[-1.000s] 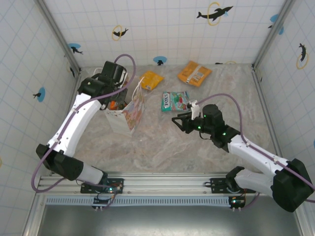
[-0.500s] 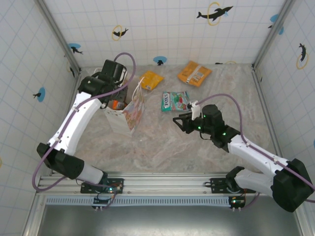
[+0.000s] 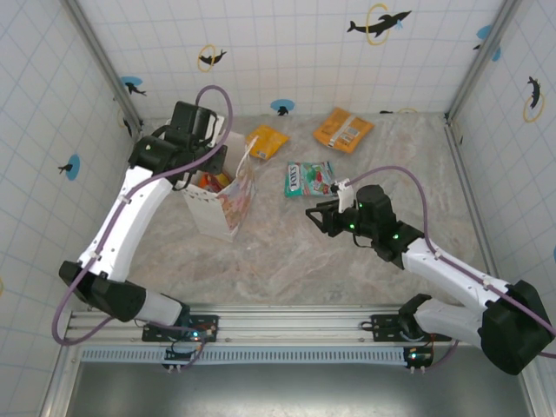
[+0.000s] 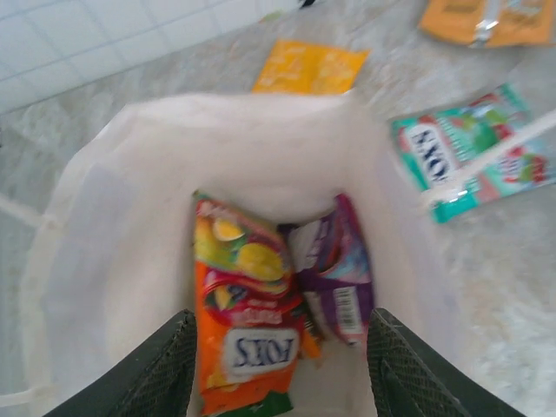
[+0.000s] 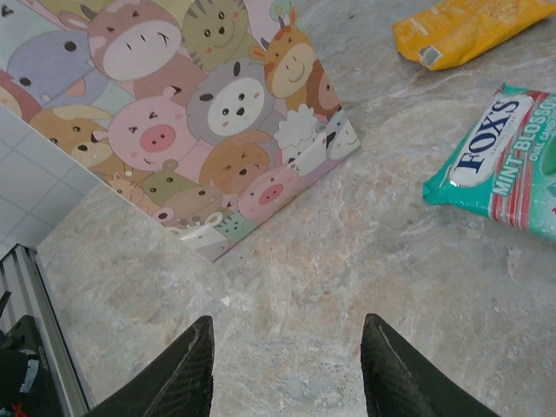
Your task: Place the snacks into the paper bag
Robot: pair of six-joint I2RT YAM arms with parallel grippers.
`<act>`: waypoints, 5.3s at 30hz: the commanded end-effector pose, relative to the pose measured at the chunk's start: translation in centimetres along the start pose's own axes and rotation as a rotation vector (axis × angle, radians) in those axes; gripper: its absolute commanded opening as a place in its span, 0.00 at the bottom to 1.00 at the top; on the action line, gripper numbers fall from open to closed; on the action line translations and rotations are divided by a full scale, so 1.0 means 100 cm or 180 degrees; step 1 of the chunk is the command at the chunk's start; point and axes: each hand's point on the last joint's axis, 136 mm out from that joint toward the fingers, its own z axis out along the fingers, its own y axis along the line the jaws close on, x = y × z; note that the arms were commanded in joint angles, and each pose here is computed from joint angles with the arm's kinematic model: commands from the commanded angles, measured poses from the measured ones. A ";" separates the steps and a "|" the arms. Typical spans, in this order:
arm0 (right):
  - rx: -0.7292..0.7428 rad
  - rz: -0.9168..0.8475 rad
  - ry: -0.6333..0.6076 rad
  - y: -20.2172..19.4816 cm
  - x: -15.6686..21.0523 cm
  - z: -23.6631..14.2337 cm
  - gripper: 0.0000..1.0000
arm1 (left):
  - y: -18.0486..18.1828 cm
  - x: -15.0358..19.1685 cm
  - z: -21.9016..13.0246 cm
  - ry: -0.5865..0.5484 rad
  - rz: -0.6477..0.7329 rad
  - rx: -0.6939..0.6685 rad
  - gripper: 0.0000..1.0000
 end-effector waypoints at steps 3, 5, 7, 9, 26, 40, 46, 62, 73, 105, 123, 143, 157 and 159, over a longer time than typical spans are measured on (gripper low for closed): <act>0.0203 0.0002 0.0097 -0.007 -0.006 0.003 0.47 | -0.021 -0.030 -0.022 -0.0461 -0.0027 0.0460 0.54; 0.0284 0.0021 0.0165 -0.012 -0.003 0.006 0.47 | -0.026 -0.033 -0.019 -0.0523 0.0007 0.0549 0.54; 0.0362 0.0039 0.0253 -0.018 -0.002 0.010 0.47 | -0.033 -0.040 -0.017 -0.0587 0.0043 0.0675 0.54; 0.0456 0.0085 0.0349 -0.026 -0.001 0.012 0.47 | -0.041 -0.049 -0.018 -0.0664 0.0084 0.0762 0.54; 0.0845 0.0545 0.0287 -0.101 -0.045 -0.004 0.48 | -0.127 -0.101 0.003 -0.0981 0.0471 0.0944 0.56; 0.0842 0.0900 0.0202 -0.149 -0.039 -0.025 0.48 | -0.238 -0.078 0.072 -0.0640 0.0806 0.1326 0.57; 0.0796 0.1092 0.0132 -0.166 -0.034 -0.023 0.48 | -0.249 -0.054 0.124 -0.0332 0.0765 0.1252 0.57; 0.0397 0.1670 0.0528 -0.211 -0.006 0.051 0.50 | -0.217 -0.015 0.225 0.0072 0.0346 0.0366 0.61; 0.0231 0.1787 0.0582 -0.229 0.005 0.099 0.50 | -0.208 -0.012 0.232 0.0143 0.0228 0.0406 0.60; 0.0296 0.1029 0.0399 -0.174 -0.022 0.059 0.00 | -0.214 -0.036 0.167 -0.0133 0.0246 0.0777 0.58; 0.0799 -0.0347 0.0620 -0.101 -0.015 -0.052 0.00 | -0.237 -0.023 0.085 -0.0395 0.0367 0.1599 0.55; -0.0017 -0.2003 0.1100 -0.011 0.015 -0.067 0.00 | -0.238 0.061 0.000 -0.0848 0.1319 0.2554 0.63; -0.0837 -0.2997 0.0950 0.043 0.032 -0.078 0.00 | -0.236 0.118 0.006 -0.0604 0.1695 0.2787 0.76; -0.0871 -0.3050 0.0913 0.046 0.031 -0.081 0.00 | -0.236 0.117 0.004 -0.0649 0.1726 0.2806 0.77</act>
